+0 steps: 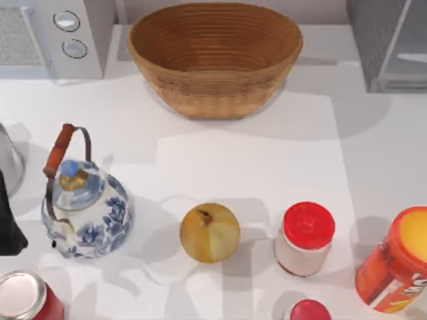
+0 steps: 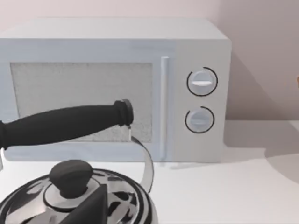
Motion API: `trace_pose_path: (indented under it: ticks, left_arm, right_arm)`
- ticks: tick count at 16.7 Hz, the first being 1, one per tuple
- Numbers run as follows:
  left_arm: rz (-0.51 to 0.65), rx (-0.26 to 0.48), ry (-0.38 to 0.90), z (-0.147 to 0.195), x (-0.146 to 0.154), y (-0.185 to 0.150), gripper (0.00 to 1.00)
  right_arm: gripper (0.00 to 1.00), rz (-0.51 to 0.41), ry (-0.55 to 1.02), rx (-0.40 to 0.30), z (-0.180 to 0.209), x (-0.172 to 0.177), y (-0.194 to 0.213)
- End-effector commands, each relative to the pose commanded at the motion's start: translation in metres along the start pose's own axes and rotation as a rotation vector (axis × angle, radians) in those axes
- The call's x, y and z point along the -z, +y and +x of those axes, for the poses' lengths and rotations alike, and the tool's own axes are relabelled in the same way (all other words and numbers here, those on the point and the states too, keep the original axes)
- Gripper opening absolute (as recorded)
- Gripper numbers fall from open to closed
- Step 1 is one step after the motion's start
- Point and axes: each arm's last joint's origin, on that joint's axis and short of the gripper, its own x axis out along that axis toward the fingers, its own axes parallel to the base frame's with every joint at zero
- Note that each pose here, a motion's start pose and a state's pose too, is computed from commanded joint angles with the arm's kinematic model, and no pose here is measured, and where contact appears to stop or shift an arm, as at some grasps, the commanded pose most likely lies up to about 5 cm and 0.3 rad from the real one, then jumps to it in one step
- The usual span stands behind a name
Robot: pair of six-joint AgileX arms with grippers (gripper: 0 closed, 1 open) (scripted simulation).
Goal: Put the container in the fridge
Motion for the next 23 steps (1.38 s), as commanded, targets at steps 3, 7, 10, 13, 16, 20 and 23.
trace_pose_path:
  ticks: [3, 7, 10, 13, 16, 20, 23]
  left_arm:
    - [0.0, 0.0, 0.0, 0.0, 0.0, 0.0, 1.0]
    - [0.0, 0.0, 0.0, 0.0, 0.0, 0.0, 1.0]
    - [0.0, 0.0, 0.0, 0.0, 0.0, 0.0, 1.0]
    - [0.0, 0.0, 0.0, 0.0, 0.0, 0.0, 1.0]
    - [0.0, 0.0, 0.0, 0.0, 0.0, 0.0, 1.0]
    - [0.0, 0.0, 0.0, 0.0, 0.0, 0.0, 1.0]
    - [0.0, 0.0, 0.0, 0.0, 0.0, 0.0, 1.0]
  right_arm:
    - [0.01, 0.0, 0.0, 0.0, 0.0, 0.0, 0.0]
    - [0.01, -0.047, 0.027, -0.073, 0.022, -0.018, 0.022]
    - [0.01, -0.094, 0.102, 0.016, 0.016, -0.041, 0.031]
    - [0.01, -0.139, 0.163, 0.205, -0.001, -0.076, 0.049]
    - [0.01, -0.145, 0.132, 0.445, -0.024, -0.11, 0.079]
    - [0.01, -0.09, -0.044, 0.702, -0.048, -0.131, 0.135]
    - [0.01, -0.016, -0.197, 0.775, -0.049, -0.119, 0.175]
